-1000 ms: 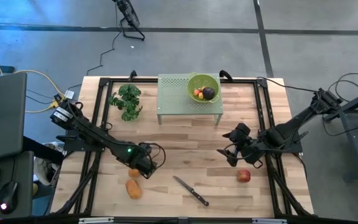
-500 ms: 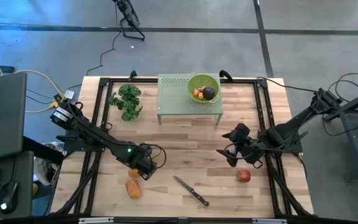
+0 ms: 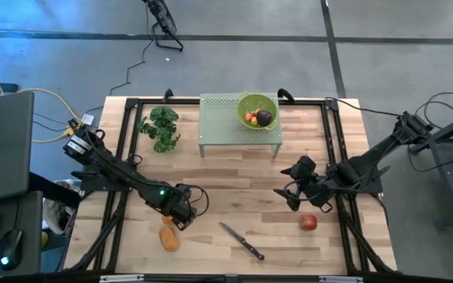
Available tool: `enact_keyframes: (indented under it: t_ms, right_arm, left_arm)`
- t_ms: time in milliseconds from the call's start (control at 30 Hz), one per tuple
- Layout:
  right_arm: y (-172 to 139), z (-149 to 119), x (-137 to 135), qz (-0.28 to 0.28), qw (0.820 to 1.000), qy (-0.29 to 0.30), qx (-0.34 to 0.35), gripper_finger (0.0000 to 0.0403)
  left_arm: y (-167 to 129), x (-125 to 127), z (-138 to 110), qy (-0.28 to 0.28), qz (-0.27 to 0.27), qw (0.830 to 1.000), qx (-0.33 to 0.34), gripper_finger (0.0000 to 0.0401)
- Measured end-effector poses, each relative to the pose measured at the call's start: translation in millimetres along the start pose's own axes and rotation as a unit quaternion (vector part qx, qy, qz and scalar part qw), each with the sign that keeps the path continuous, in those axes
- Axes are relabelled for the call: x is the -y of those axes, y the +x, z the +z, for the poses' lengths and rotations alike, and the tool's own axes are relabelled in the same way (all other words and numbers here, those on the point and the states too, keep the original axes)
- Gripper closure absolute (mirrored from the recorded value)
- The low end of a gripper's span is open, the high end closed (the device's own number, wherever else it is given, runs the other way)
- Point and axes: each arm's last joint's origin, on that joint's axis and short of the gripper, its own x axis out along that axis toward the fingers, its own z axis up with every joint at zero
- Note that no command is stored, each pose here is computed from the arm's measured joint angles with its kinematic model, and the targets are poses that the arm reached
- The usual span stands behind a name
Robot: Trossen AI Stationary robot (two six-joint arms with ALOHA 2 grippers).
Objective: Pick & Place Fruit
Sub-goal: Put the top potato into the green strainer bowl on the top shelf
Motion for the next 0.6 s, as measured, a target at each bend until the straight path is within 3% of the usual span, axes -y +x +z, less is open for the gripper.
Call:
enact_keyframes:
  t_ms: [333,433,600]
  right_arm:
    - [0.0,0.0,0.0,0.000,1.000,0.000,0.000,0.0047]
    - [0.0,0.0,0.0,0.000,1.000,0.000,0.000,0.0047]
    - [0.0,0.0,0.0,0.000,1.000,0.000,0.000,0.0047]
  left_arm:
    - [-0.1,2.5,-2.6,0.000,-0.009,1.000,0.003,0.0152]
    - [-0.1,1.6,-3.2,0.005,-0.004,1.000,0.000,0.0117]
    - [-0.1,-0.2,-4.5,0.008,0.003,1.000,-0.015,0.0019]
